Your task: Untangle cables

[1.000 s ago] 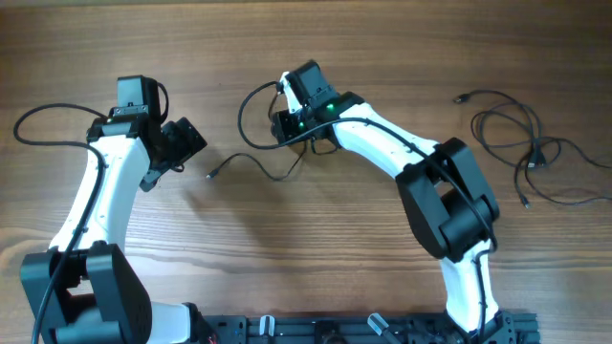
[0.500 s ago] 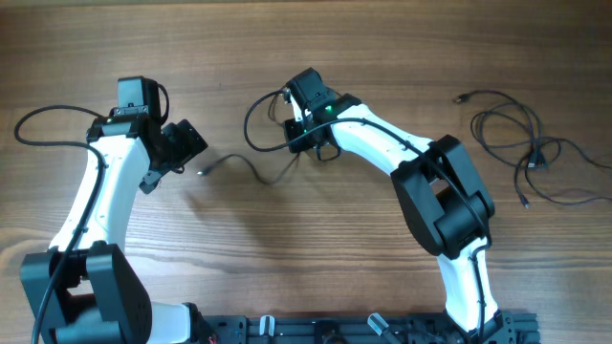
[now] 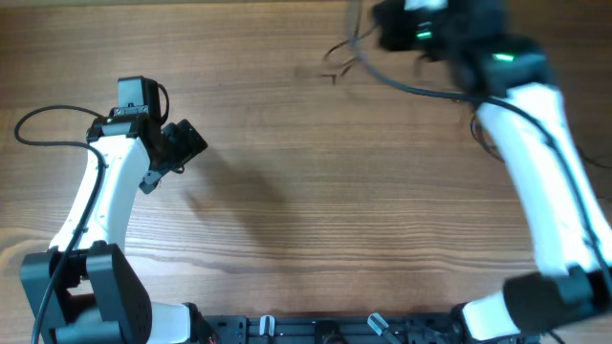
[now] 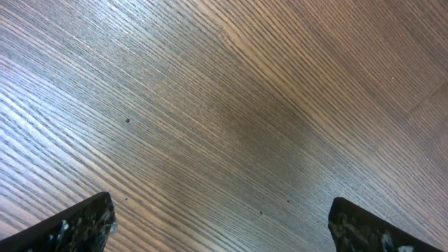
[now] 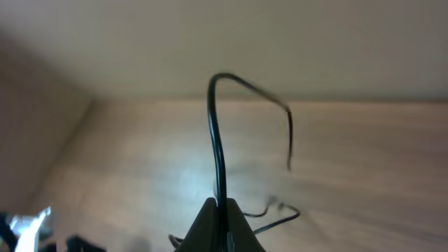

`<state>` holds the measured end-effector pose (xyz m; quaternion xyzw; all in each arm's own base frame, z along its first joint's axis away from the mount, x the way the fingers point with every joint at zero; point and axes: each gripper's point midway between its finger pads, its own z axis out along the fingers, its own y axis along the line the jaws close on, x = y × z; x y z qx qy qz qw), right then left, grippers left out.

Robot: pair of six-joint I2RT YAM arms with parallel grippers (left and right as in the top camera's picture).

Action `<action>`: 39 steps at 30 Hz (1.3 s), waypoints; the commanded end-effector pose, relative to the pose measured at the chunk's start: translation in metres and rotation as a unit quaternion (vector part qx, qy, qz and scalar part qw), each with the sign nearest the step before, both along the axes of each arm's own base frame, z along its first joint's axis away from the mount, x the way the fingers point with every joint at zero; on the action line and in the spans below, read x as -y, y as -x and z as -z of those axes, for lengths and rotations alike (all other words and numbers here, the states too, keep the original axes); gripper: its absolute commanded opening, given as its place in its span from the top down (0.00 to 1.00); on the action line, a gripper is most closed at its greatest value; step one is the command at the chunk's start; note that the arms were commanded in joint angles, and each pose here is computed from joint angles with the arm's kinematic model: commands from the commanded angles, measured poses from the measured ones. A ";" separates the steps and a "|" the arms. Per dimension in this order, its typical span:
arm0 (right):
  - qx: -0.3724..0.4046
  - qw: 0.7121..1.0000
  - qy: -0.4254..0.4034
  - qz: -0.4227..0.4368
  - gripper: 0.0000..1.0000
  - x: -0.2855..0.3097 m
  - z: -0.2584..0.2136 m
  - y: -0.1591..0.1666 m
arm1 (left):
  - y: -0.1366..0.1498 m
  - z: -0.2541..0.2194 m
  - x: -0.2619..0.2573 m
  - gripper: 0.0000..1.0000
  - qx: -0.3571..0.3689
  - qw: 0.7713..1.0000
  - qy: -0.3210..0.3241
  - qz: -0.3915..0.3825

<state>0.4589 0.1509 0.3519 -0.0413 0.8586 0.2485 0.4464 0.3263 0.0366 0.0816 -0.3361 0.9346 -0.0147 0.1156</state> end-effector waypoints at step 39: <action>-0.338 0.928 0.155 0.007 0.00 0.090 0.176 0.061 | 0.048 -0.026 0.034 0.00 -0.104 0.987 0.049 0.109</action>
